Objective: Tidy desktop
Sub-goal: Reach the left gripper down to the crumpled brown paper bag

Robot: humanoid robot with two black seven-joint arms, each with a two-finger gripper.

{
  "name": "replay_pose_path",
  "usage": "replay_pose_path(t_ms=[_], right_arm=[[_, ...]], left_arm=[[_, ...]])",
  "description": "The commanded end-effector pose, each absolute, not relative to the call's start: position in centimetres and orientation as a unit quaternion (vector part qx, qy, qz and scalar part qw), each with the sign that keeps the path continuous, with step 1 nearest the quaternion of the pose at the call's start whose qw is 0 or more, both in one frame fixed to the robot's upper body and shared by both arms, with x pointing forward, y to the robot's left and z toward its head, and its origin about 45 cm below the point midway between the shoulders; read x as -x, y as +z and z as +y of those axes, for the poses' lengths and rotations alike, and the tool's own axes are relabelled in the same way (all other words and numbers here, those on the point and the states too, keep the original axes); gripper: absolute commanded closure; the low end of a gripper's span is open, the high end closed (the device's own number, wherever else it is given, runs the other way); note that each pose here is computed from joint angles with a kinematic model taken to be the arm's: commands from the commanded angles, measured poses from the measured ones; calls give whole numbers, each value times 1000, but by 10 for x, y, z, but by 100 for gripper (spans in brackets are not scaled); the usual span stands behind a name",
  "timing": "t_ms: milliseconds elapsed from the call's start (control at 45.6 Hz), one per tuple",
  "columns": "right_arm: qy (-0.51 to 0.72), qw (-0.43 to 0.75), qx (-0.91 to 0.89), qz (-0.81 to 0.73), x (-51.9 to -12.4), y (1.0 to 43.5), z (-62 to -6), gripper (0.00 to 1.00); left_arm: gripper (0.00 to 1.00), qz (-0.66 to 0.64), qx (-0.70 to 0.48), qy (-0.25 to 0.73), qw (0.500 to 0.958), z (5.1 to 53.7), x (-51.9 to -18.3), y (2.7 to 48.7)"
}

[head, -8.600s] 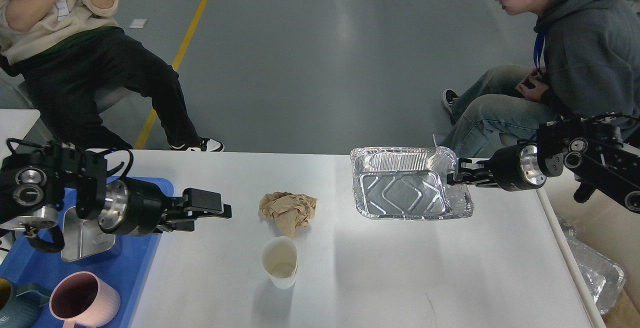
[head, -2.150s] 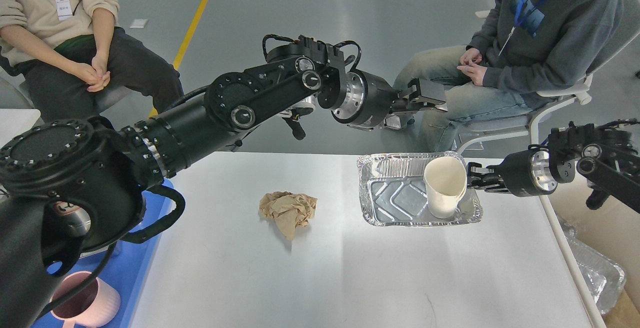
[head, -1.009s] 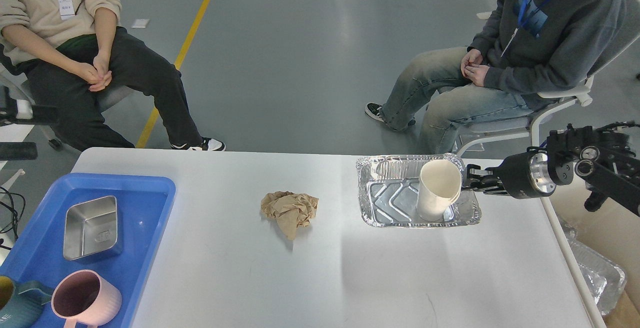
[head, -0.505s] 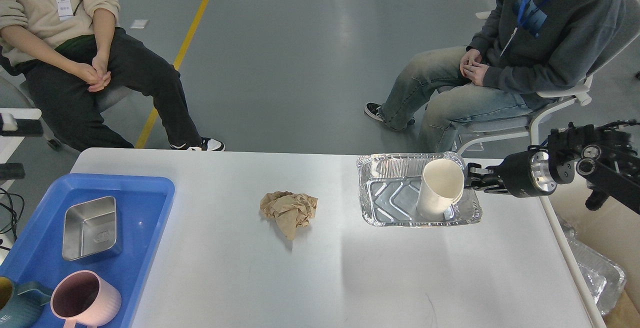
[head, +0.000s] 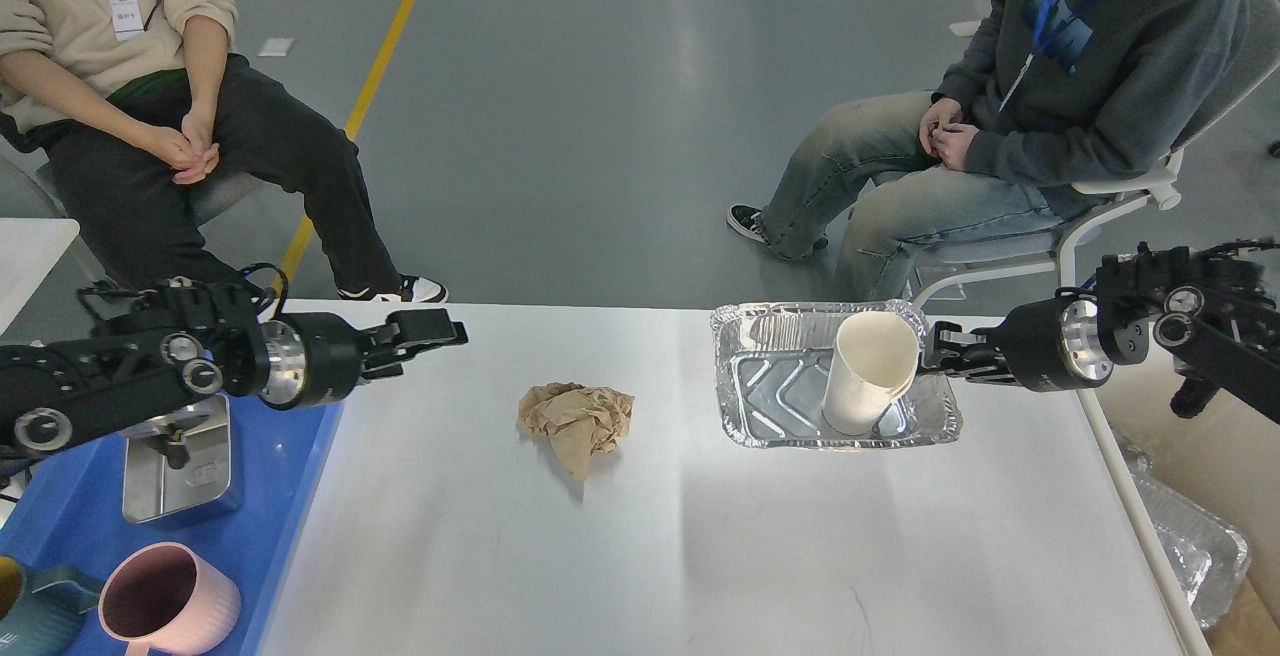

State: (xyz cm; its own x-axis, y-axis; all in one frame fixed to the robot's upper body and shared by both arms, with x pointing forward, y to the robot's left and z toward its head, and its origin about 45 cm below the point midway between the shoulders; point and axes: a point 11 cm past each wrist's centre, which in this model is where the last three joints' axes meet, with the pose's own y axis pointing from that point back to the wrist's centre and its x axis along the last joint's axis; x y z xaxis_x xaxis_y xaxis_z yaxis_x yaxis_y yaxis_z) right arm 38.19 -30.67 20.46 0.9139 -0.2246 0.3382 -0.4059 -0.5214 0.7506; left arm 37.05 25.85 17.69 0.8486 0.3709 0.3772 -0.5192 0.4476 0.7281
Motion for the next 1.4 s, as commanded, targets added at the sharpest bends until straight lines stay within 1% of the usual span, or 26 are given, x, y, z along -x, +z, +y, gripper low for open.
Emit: replay_pose_path(t_ms=[0, 197, 307, 483, 570, 790, 1009, 1207, 1382], right_arm=[[97, 455, -866, -182, -381, 203, -308, 100], [97, 455, -866, -182, -380, 202, -308, 100], [97, 455, -866, -181, -380, 202, -308, 100], [97, 455, -866, -182, -380, 202, -308, 100], [96, 456, -866, -182, -380, 202, -309, 100], [95, 457, -866, -182, -378, 202, -312, 100], [96, 458, -864, -184, -376, 204, -316, 100], [95, 453, -867, -184, -373, 205, -315, 100], [92, 452, -867, -189, -370, 205, -320, 100]], left_arm=[[4, -104, -471, 234, 844, 221, -375, 142], [4, -117, -468, 221, 847, 171, -381, 117], [4, -118, -471, 221, 846, 155, -385, 107], [4, -133, -502, 191, 833, 135, -377, 82], [4, -140, -504, 189, 831, 120, -378, 78], [4, -146, -506, 200, 826, 102, -381, 71], [4, -150, -526, 198, 813, 109, -380, 64], [11, -145, -536, 193, 809, 111, -377, 60], [25, -152, -546, 173, 806, 108, -369, 53]])
